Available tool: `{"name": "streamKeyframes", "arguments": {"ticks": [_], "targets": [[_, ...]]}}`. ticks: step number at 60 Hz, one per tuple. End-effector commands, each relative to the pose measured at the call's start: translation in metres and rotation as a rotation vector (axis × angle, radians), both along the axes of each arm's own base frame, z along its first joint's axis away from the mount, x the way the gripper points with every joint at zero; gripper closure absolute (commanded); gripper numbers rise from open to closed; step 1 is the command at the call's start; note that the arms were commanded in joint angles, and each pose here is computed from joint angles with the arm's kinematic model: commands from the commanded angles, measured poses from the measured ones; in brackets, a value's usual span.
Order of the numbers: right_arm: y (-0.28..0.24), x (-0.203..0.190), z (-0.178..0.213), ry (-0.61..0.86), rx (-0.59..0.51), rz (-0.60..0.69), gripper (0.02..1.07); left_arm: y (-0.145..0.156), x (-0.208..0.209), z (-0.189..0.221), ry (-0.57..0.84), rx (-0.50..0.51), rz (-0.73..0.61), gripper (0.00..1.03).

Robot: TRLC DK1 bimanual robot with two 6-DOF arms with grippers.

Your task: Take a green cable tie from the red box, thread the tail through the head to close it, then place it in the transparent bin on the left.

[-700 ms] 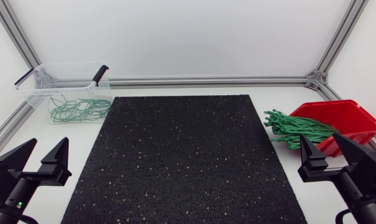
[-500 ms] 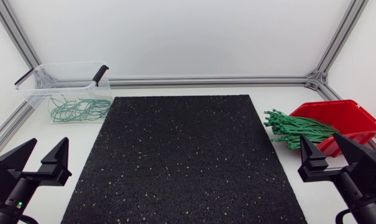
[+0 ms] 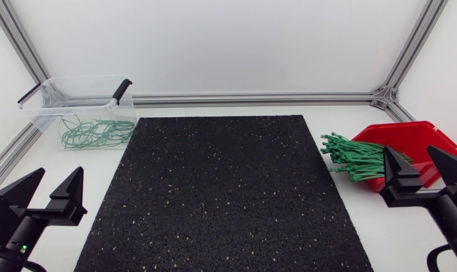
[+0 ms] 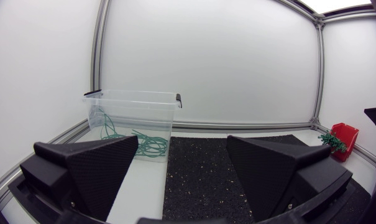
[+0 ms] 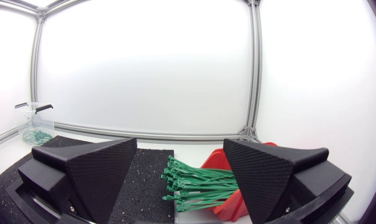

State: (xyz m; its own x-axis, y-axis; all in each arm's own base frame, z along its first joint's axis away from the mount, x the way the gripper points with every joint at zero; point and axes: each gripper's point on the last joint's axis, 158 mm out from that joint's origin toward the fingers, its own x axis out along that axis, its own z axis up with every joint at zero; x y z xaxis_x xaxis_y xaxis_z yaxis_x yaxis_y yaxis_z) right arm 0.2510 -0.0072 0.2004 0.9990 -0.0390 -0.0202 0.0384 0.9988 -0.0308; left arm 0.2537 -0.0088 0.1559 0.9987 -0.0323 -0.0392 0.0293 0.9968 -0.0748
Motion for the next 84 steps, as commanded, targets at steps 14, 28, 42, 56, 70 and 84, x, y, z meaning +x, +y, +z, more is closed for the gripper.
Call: {"name": "streamKeyframes", "arguments": {"ticks": [14, 28, 42, 56, 70, 84], "targets": [[-0.011, 0.012, 0.055, 0.088, -0.001, -0.044, 0.06, 0.0, 0.001, -0.023, 0.056, 0.004, 0.0, 0.04], [-0.027, 0.035, 0.077, 0.232, 0.006, -0.046, 0.06, 0.0, 0.001, -0.023, 0.056, 0.004, 0.0, 0.04], [-0.036, 0.059, 0.072, 0.465, -0.182, 0.064, 0.06, 0.0, 0.001, -0.023, 0.056, 0.004, 0.0, 0.04], [-0.037, 0.079, 0.034, 0.762, -0.361, 0.247, 0.06, -0.002, 0.001, -0.023, 0.056, 0.004, -0.008, 0.04], [-0.039, 0.079, 0.002, 0.885, -0.578, 0.459, 0.14, -0.001, 0.0, -0.024, 0.059, 0.004, -0.006, 0.04], [-0.042, 0.076, -0.031, 0.944, -0.8, 0.647, 0.13, -0.002, 0.001, -0.024, 0.058, 0.004, -0.009, 0.04]]}}
